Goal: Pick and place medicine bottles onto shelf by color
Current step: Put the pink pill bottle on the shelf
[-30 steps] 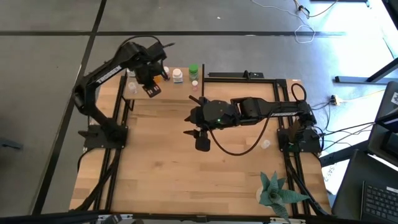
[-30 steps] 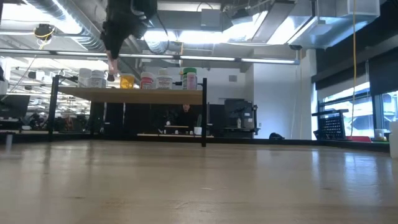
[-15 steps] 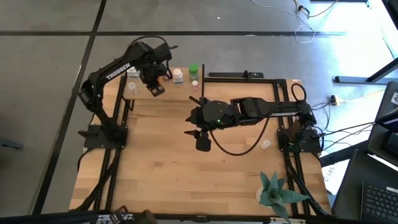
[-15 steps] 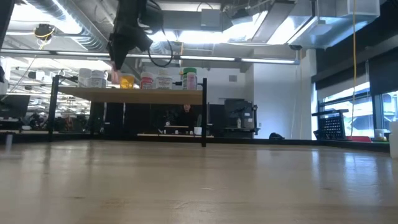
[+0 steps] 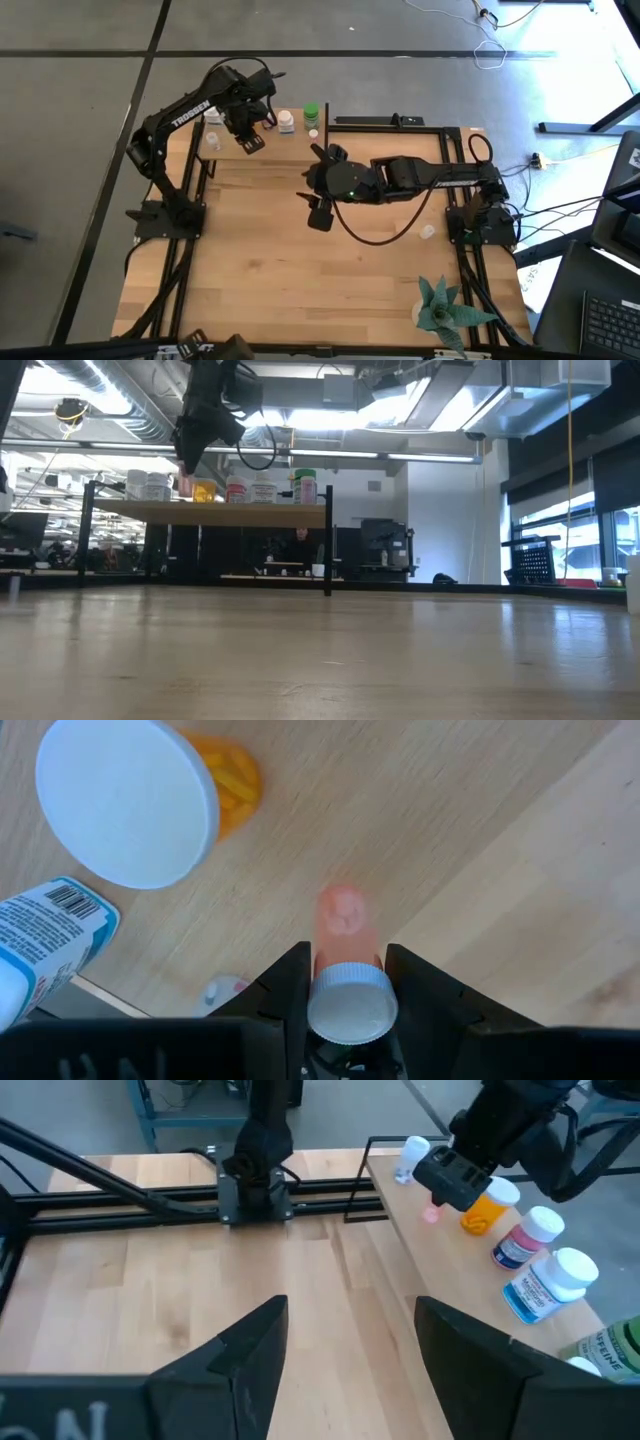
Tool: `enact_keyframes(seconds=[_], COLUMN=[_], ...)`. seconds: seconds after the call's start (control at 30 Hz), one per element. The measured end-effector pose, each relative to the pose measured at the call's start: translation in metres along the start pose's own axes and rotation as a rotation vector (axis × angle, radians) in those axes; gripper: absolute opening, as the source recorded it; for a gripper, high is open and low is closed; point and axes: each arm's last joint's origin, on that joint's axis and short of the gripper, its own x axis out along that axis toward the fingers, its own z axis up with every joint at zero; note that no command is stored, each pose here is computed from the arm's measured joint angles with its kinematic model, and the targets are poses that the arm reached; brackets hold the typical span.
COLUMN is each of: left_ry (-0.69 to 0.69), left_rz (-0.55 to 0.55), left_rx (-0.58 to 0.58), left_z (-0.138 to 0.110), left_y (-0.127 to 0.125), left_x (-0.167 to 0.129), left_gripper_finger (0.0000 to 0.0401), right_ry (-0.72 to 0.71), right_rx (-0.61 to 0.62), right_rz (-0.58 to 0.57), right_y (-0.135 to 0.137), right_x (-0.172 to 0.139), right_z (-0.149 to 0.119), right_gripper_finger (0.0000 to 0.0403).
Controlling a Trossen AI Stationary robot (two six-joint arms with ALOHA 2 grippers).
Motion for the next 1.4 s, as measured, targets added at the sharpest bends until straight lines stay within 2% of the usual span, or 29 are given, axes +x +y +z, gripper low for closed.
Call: enact_keyframes(seconds=[0.6,0.73,1.1,1.4], left_ry=[-0.007,-0.008,-0.031,0.022], left_rz=[-0.001,0.047,0.052,0.080], left_rx=[-0.007,-0.024,-0.063,-0.048], left_z=[0.001,0.001,0.003,0.001], left_y=[0.000,0.001,0.000,-0.002], left_x=[0.000,0.000,0.000,0.017], left_gripper_finger=[0.0108,0.0108,0.0108,0.0108], right_ry=[-0.003,-0.004,-0.007,-0.034], right_rx=[0.001,0.002,0.004,0.014], right_rz=[0.000,0.000,0.001,0.006], right_y=[0.000,0.000,0.000,0.000], right_x=[0.000,0.000,0.000,0.000], right_z=[0.000,0.000,0.001,0.004], right_gripper_finger=[0.0221,0.0221,0.0221,0.0221])
